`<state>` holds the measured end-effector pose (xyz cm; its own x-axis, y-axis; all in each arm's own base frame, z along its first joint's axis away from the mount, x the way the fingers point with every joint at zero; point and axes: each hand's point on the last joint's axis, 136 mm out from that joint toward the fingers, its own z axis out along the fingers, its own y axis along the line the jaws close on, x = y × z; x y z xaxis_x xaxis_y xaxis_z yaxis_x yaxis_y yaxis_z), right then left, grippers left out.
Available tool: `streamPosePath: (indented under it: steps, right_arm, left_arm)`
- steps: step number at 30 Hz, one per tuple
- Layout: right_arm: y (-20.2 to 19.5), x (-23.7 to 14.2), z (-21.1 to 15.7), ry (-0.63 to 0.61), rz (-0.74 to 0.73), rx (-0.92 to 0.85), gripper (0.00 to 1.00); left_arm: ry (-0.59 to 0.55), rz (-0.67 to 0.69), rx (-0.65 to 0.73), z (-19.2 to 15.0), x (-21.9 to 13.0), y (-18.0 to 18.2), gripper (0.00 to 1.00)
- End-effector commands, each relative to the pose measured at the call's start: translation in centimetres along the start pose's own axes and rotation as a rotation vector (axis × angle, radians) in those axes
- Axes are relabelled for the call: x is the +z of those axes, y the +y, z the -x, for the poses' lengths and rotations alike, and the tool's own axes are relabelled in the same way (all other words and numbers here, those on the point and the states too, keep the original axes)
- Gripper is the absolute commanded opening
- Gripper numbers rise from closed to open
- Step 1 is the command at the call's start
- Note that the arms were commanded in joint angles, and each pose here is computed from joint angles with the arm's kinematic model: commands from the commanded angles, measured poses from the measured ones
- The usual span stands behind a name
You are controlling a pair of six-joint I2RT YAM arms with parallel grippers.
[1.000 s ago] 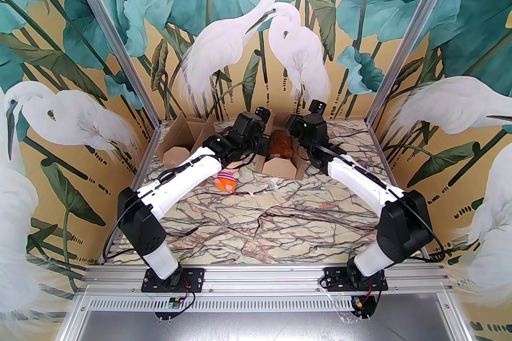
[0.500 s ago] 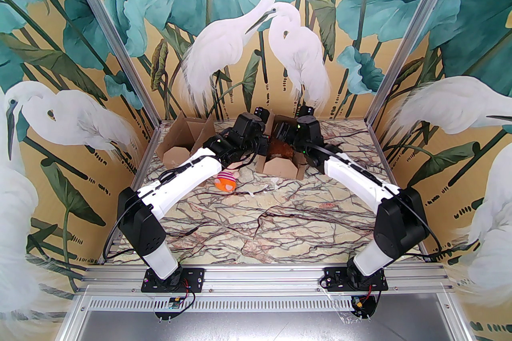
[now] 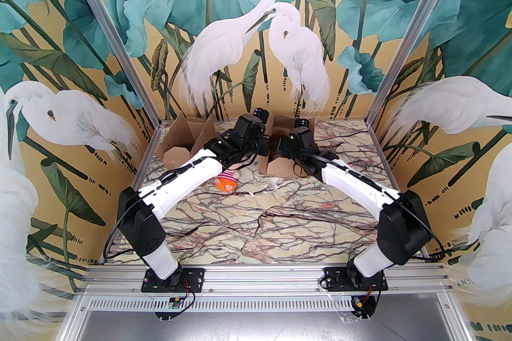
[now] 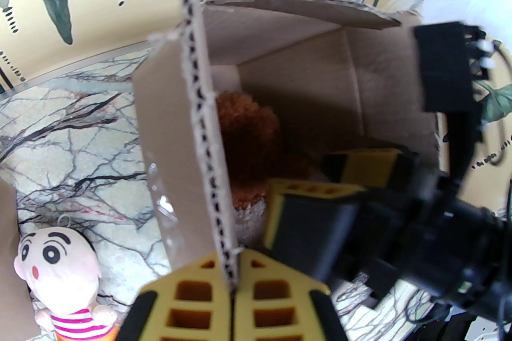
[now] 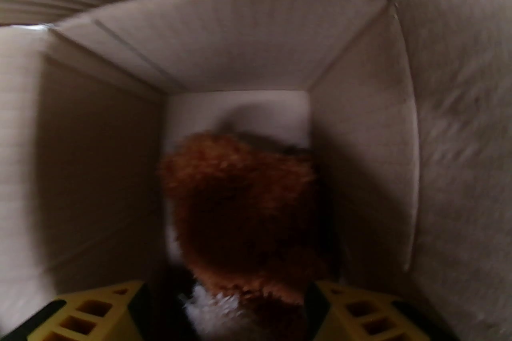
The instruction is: Unpack the express box
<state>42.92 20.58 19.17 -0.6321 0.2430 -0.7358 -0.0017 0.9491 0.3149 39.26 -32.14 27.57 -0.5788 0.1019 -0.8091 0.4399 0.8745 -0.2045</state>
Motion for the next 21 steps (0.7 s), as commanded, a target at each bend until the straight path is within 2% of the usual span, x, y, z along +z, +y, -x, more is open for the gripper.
streamPosePath:
  steps: [1, 5, 8, 13, 18, 21]
  right_arm:
    - [-1.4, 1.3, -1.6, 0.062, -0.079, 0.000, 0.72]
    - [-1.4, 2.2, -2.1, 0.071, -0.085, 0.016, 0.75]
    - [-1.8, 3.0, -2.3, 0.058, -0.100, 0.026, 0.81]
    - [-1.7, 4.5, -2.9, 0.045, -0.088, 0.048, 0.81]
    - [-0.4, 5.1, -3.2, 0.039, -0.001, 0.056, 0.65]
    - [0.4, 4.9, -3.0, 0.033, 0.048, 0.038, 0.43]
  left_arm:
    - [-0.069, -0.046, -0.005, 1.7, -1.6, -0.9, 0.00]
    - [-0.075, -0.095, 0.042, 1.5, -1.7, -2.4, 0.00]
    - [-0.086, -0.118, 0.068, 1.6, -1.9, -3.2, 0.00]
    - [-0.082, -0.118, 0.067, 1.3, -1.8, -3.2, 0.00]
    - [-0.074, -0.110, 0.070, 1.1, -1.8, -3.0, 0.00]
    - [-0.081, -0.085, 0.075, 1.3, -2.0, -2.6, 0.00]
